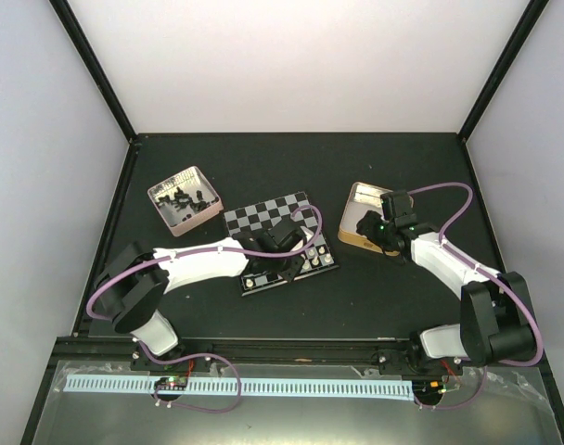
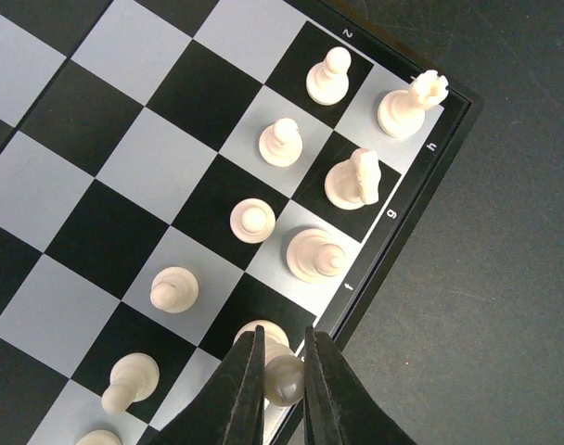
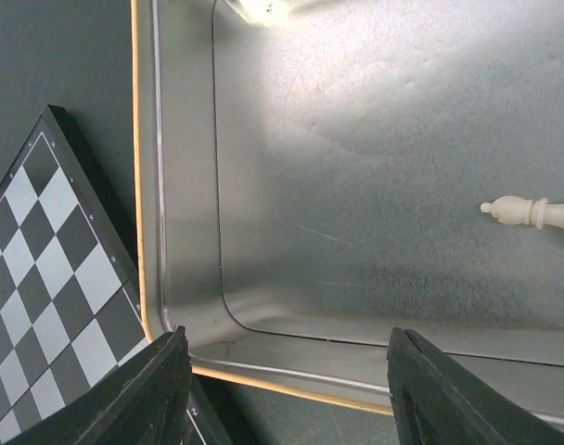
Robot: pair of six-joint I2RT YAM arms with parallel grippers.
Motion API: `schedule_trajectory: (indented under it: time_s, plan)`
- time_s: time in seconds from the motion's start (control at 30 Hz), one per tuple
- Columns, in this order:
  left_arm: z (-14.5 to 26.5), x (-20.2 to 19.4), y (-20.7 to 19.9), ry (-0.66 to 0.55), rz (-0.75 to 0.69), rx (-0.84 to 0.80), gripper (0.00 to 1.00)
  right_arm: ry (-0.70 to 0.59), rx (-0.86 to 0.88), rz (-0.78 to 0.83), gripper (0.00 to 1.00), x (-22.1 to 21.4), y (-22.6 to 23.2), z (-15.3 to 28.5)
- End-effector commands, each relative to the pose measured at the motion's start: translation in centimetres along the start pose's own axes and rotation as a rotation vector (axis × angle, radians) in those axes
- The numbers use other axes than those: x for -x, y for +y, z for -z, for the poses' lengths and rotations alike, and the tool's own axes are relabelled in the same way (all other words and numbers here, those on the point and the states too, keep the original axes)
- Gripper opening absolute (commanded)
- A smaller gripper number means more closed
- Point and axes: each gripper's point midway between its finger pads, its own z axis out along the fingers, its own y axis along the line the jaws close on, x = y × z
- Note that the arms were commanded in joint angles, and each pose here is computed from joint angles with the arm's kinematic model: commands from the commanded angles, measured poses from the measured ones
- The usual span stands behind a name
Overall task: Set up the chess pieces on the board
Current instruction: Place the chess piece on the chessboard, then adjust the storage box at the center of the board.
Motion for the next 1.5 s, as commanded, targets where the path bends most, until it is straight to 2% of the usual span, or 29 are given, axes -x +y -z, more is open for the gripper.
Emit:
schedule_trajectory:
  time_s: [0.0, 0.23, 0.37, 0.6, 0.77, 0.93, 1.07, 1.27, 1.37, 1.47]
  plan:
    - [0.2, -0.2, -0.1, -0.003, 0.032, -0.035, 0.10, -0.016, 0.018, 0.007, 0.59, 0.8, 0.7, 0.2]
    - [-0.3, -0.3, 0.6, -0.010, 0.052, -0.020, 0.11, -0.011, 0.020, 0.008, 0.59, 0.7, 0.7, 0.1]
    - [-0.3, -0.2, 0.6, -0.010, 0.055, -0.025, 0.16, -0.010, 0.021, 0.008, 0.59, 0.7, 0.7, 0.1]
    - [0.1, -0.3, 0.8, -0.014, 0.058, -0.021, 0.30, -0.016, 0.027, 0.015, 0.59, 1.0, 1.0, 0.4]
    - [1.8, 1.5, 0.7, -0.065, 0.065, -0.029, 0.40, -0.041, 0.016, 0.050, 0.59, 1.8, 1.4, 1.2]
    - [4.1, 3.6, 0.9, -0.139, 0.088, -0.042, 0.46, -0.068, -0.039, 0.160, 0.59, 3.3, 1.5, 2.1]
    - [6.6, 5.2, 1.6, -0.218, 0.116, -0.046, 0.51, -0.031, -0.106, 0.268, 0.60, 4.5, 1.1, 1.6]
    - [9.8, 7.6, 4.0, -0.333, 0.170, -0.036, 0.62, -0.038, -0.237, 0.433, 0.61, 10.0, 0.4, 0.0]
    - [10.5, 8.2, 4.9, -0.350, 0.187, -0.053, 0.64, -0.051, -0.243, 0.539, 0.71, 12.9, 1.6, -1.0]
    - [10.7, 8.3, 5.5, -0.348, 0.194, -0.064, 0.65, -0.036, -0.299, 0.648, 0.77, 14.7, 1.5, -2.6]
